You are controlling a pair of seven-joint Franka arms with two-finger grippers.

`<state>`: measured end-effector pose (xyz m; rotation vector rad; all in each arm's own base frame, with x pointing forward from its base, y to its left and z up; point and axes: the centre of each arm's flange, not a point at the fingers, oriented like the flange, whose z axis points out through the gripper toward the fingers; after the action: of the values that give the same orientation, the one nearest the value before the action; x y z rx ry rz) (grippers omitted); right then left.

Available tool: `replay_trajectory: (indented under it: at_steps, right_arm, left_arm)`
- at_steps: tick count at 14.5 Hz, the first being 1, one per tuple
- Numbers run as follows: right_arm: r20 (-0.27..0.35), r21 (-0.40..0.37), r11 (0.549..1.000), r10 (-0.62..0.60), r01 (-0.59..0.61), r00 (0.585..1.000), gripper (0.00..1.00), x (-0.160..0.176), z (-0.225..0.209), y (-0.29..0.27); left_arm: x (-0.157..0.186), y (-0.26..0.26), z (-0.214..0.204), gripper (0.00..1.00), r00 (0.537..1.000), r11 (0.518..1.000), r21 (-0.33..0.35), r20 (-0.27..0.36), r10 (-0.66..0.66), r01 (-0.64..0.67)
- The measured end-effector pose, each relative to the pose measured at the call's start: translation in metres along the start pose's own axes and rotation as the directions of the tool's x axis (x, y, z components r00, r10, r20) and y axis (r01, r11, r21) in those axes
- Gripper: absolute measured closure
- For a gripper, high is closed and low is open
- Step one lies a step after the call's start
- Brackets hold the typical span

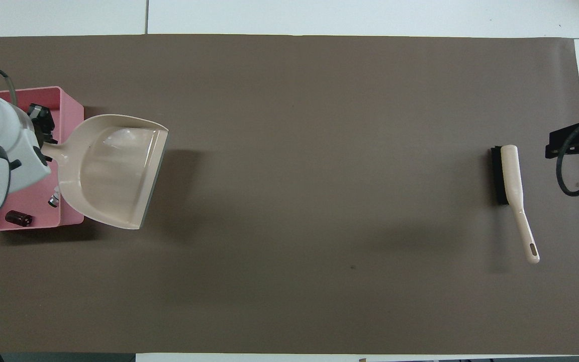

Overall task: Clean e-waste and dump in bin
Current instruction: 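Lift the dustpan out of the bin and lower it onto the table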

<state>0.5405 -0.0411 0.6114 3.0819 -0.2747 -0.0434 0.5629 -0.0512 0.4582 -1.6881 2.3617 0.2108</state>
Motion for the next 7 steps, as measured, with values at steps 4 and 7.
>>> replay_trajectory:
  at_steps: [4,7]
  right_arm:
    - [0.000,0.000,1.000,-0.001,0.001,1.000,0.00,0.000,0.000,-0.001]
    - [0.000,0.000,1.000,-0.001,0.001,1.000,0.00,0.000,0.000,-0.001]
  left_arm:
    - [0.054,0.001,0.025,0.67,0.999,1.000,0.003,-0.019,0.031,-0.031]
    - [0.099,0.000,0.047,0.67,0.997,0.997,0.035,-0.037,0.069,-0.068]
